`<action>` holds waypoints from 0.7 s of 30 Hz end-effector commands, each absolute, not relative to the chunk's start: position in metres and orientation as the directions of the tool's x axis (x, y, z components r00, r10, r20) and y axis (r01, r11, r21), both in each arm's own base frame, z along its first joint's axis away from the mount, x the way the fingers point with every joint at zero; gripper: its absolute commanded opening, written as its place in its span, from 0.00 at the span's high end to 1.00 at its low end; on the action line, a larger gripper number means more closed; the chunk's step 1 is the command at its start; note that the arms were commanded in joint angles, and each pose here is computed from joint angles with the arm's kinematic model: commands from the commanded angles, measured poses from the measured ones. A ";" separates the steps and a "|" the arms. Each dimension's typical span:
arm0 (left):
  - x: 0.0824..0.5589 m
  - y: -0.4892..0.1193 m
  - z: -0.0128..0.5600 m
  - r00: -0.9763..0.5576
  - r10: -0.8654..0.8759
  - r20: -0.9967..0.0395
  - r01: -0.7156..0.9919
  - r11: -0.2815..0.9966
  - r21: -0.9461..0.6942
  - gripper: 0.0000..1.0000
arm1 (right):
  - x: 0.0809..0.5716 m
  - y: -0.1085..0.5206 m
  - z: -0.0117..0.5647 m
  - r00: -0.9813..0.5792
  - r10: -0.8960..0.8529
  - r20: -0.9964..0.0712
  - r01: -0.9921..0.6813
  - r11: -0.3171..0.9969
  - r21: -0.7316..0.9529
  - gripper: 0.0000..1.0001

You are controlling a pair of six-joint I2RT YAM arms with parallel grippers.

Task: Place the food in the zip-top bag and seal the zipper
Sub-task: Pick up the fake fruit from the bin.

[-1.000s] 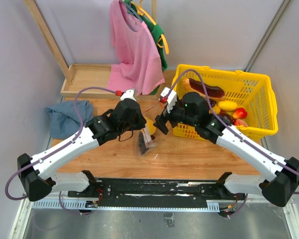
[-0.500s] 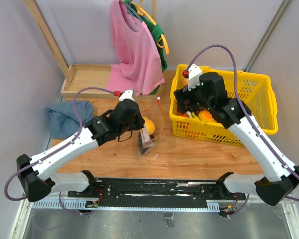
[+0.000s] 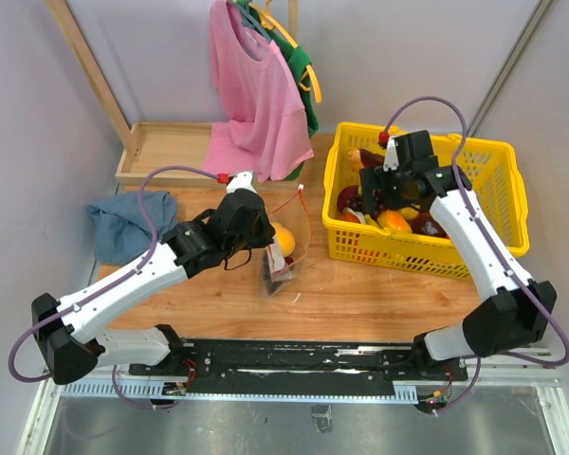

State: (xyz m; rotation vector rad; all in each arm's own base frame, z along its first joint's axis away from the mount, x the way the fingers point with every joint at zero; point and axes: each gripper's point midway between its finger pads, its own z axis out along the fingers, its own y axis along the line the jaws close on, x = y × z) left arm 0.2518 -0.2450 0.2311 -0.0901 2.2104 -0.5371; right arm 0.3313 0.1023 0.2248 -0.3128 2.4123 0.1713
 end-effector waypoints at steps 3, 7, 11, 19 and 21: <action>0.255 -0.238 0.239 -0.620 -0.265 -0.738 0.104 0.905 -0.412 1.00 | 0.308 0.106 0.171 -0.875 -0.141 -0.464 -0.220 0.968 0.120 0.04; 0.255 -0.237 0.240 -0.615 -0.268 -0.742 0.098 0.907 -0.410 1.00 | 0.295 0.106 0.142 -0.923 -0.134 -0.362 -0.195 0.971 0.137 0.05; 0.256 -0.235 0.239 -0.613 -0.267 -0.743 0.092 0.910 -0.403 1.00 | 0.287 0.102 0.116 -0.949 -0.136 -0.284 -0.176 0.977 0.122 0.04; 0.257 -0.230 0.236 -0.609 -0.262 -0.749 0.073 0.921 -0.382 1.00 | 0.284 0.115 0.087 -0.964 -0.150 -0.219 -0.193 0.963 0.188 0.02; 0.258 -0.230 0.236 -0.607 -0.261 -0.750 0.071 0.922 -0.379 1.00 | 0.283 0.116 0.079 -0.966 -0.152 -0.208 -0.192 0.963 0.189 0.02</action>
